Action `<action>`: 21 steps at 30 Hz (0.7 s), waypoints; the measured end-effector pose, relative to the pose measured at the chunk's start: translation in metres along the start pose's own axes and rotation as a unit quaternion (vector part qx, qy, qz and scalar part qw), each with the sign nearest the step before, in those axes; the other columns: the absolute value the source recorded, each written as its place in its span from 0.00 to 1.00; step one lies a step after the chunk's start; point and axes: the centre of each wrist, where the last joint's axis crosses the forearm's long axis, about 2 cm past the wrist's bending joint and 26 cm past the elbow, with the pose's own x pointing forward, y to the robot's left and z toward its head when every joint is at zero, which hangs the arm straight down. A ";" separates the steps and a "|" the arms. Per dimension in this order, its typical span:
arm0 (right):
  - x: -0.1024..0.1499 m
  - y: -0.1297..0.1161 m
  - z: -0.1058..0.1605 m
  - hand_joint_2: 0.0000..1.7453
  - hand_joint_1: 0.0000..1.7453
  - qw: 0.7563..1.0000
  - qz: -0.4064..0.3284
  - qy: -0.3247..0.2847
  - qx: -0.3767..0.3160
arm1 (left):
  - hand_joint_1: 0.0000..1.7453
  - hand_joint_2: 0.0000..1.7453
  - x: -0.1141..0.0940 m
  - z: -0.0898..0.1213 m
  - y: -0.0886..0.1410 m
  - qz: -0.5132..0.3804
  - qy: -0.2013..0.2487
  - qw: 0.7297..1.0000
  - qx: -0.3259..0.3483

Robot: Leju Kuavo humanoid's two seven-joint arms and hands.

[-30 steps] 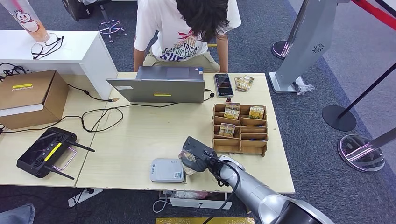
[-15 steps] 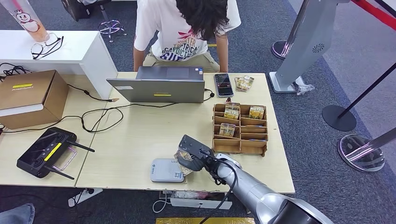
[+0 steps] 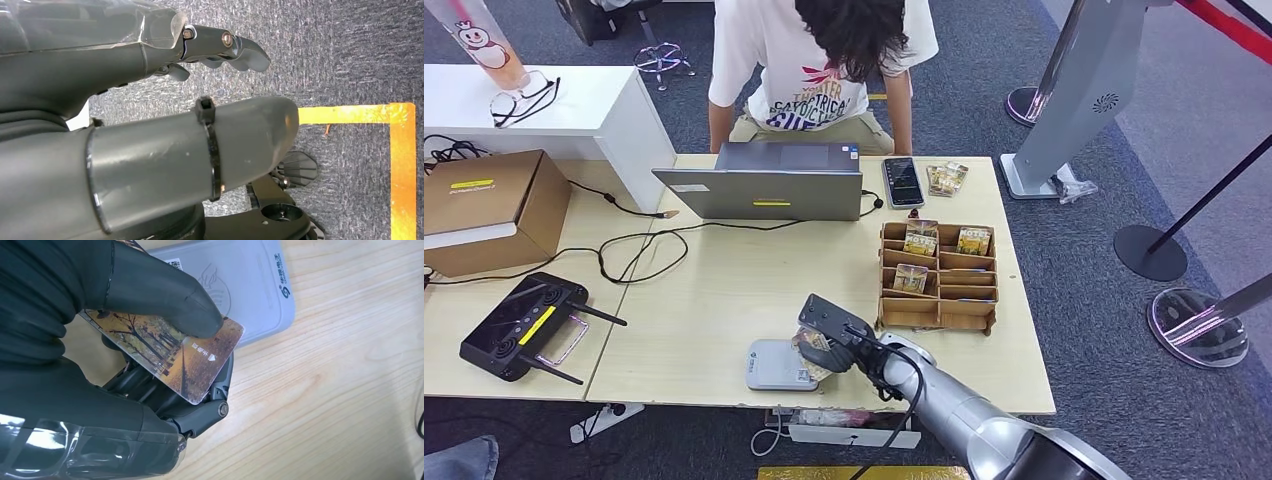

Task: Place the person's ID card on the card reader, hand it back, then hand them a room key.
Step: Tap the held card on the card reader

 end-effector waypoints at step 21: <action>-0.009 0.011 0.002 1.00 1.00 0.999 0.007 0.025 0.028 | 0.00 0.00 0.000 0.000 0.000 0.000 0.000 1.000 -0.004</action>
